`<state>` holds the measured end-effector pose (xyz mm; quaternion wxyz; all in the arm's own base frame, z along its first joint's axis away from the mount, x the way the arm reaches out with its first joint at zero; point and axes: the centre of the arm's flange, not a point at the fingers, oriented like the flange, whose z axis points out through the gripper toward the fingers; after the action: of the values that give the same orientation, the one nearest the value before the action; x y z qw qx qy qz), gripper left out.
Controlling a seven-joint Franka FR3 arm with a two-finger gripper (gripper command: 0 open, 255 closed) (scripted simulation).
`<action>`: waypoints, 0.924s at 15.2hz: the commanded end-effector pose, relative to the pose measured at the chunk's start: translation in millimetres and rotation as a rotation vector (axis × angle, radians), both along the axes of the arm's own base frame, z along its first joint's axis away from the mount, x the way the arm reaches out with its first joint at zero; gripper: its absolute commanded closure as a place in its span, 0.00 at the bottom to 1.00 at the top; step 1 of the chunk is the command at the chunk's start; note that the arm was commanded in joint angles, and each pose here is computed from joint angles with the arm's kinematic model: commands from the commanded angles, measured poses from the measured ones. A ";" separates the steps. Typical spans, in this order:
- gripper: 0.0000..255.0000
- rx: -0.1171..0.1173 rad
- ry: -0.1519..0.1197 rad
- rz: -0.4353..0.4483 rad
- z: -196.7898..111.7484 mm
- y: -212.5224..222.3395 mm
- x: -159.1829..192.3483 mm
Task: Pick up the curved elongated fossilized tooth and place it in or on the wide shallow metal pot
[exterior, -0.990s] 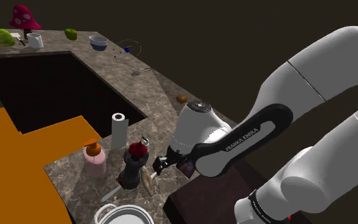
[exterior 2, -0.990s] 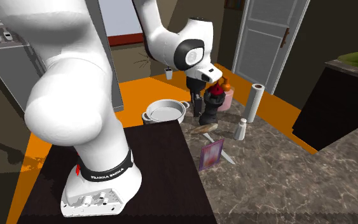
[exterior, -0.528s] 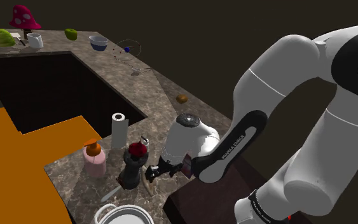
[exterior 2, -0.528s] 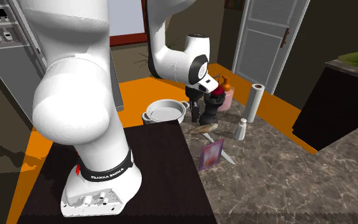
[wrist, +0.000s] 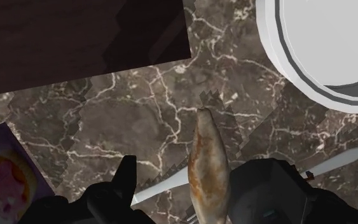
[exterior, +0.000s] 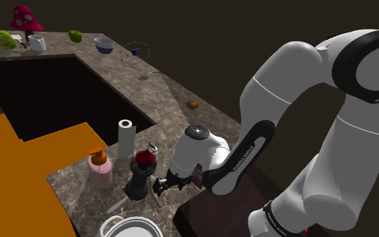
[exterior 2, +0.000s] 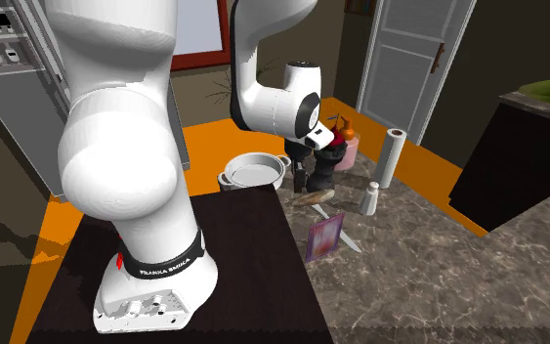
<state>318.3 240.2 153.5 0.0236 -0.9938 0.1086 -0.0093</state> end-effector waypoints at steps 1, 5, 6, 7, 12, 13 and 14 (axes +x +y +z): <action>0.00 0.000 0.000 0.000 -0.1 0.0 0.1; 1.00 0.000 0.000 0.000 0.0 0.0 0.0; 1.00 0.000 0.000 0.000 0.0 0.0 0.0; 1.00 0.000 0.000 0.000 0.0 0.0 0.0; 1.00 0.000 0.000 0.000 0.0 0.0 0.0; 0.00 0.000 0.000 0.000 0.0 0.0 0.0; 0.00 0.019 0.001 0.007 -9.1 -3.2 10.0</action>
<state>323.6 238.5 148.6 0.0280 -0.9938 0.1071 -0.0086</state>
